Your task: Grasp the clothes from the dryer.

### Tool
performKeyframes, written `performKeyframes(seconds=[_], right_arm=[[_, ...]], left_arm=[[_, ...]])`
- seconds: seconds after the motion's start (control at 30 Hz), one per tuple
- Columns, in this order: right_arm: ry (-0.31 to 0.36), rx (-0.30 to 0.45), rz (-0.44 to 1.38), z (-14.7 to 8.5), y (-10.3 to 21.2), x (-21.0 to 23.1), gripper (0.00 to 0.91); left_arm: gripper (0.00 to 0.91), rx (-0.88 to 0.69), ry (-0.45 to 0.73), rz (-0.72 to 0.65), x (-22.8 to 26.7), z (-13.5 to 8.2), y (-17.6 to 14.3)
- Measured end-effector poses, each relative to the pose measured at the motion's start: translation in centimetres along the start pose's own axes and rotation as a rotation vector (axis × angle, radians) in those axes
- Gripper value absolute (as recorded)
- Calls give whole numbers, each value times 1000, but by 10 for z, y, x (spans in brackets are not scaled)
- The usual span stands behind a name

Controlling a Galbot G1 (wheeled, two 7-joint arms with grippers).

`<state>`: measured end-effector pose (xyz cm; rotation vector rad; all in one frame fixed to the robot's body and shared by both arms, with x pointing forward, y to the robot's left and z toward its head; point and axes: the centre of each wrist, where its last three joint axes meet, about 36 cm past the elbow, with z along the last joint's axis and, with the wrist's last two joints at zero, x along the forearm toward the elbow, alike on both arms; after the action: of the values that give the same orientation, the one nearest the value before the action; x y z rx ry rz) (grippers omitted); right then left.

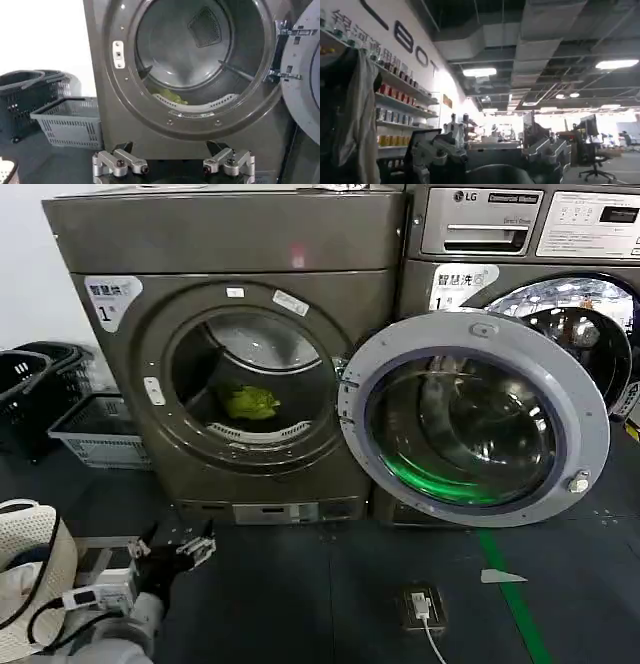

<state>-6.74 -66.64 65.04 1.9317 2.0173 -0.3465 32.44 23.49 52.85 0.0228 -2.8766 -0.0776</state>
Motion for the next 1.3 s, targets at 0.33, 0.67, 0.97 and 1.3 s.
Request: performKeyframes(seconds=[0.33, 0.67, 0.97, 1.3], right_arm=[[-1, -5, 17, 3, -5, 3, 907], [-4, -7, 19, 4, -6, 5, 907], [-2, -7, 18, 5, -6, 6, 907], [3, -7, 17, 7, -6, 8, 907]], left_arm=[[907, 2, -11, -27, -1, -3, -2], [907, -22, -6, -54, -3, -1, -1], [907, -17, -4, -63, -3, -1, -2], [907, -10, -1, -58, -3, 0, -2]])
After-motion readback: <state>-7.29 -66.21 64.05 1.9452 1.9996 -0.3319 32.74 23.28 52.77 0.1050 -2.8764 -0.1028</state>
